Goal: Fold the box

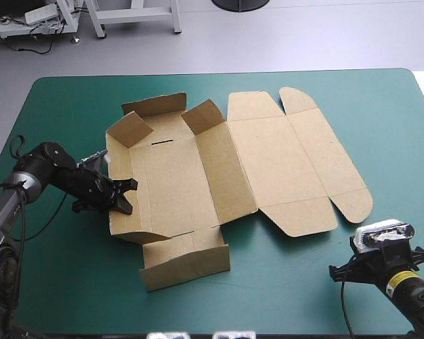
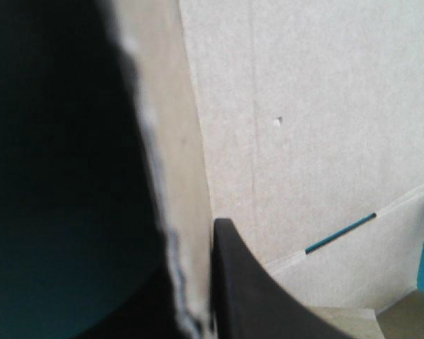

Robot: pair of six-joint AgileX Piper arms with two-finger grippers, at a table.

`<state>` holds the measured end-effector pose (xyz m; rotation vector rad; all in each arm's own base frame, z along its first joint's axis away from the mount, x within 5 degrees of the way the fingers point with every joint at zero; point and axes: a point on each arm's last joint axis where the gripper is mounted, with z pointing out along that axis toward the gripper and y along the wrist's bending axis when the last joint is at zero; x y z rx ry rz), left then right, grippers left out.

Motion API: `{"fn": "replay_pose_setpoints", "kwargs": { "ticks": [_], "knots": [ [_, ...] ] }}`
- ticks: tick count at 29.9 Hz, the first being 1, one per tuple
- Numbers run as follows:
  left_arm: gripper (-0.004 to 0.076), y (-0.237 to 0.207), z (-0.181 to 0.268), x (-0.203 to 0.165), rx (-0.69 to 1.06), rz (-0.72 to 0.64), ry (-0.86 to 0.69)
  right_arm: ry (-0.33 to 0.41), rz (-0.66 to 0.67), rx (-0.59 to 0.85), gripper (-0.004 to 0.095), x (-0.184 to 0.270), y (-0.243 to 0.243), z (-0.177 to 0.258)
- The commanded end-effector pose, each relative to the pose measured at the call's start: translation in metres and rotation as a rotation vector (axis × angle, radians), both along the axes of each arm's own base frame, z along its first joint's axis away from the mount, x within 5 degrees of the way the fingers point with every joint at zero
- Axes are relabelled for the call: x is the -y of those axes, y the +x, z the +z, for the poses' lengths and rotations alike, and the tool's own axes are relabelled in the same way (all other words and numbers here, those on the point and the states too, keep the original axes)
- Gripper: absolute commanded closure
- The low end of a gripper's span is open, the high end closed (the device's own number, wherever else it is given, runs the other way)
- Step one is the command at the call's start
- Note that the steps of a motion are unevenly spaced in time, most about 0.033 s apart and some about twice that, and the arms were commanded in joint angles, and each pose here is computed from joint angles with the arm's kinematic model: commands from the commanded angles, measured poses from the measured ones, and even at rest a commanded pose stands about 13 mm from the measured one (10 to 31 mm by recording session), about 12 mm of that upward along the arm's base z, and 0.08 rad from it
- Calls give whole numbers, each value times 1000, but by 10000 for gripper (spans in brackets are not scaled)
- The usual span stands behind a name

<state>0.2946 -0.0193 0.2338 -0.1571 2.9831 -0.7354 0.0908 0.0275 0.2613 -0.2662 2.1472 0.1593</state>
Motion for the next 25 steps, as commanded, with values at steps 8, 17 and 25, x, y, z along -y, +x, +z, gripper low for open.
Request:
{"fn": "replay_pose_setpoints", "kwargs": {
  "ticks": [8,17,25],
  "knots": [
    [729,-3,109,-4,434,-85,225,10,14,93,932,-1,3,15],
    [729,-26,199,27,691,-265,376,15,18,106,933,-2,4,16],
    [729,-45,235,54,796,-409,542,45,36,174,932,-4,6,22]
  ]
}}
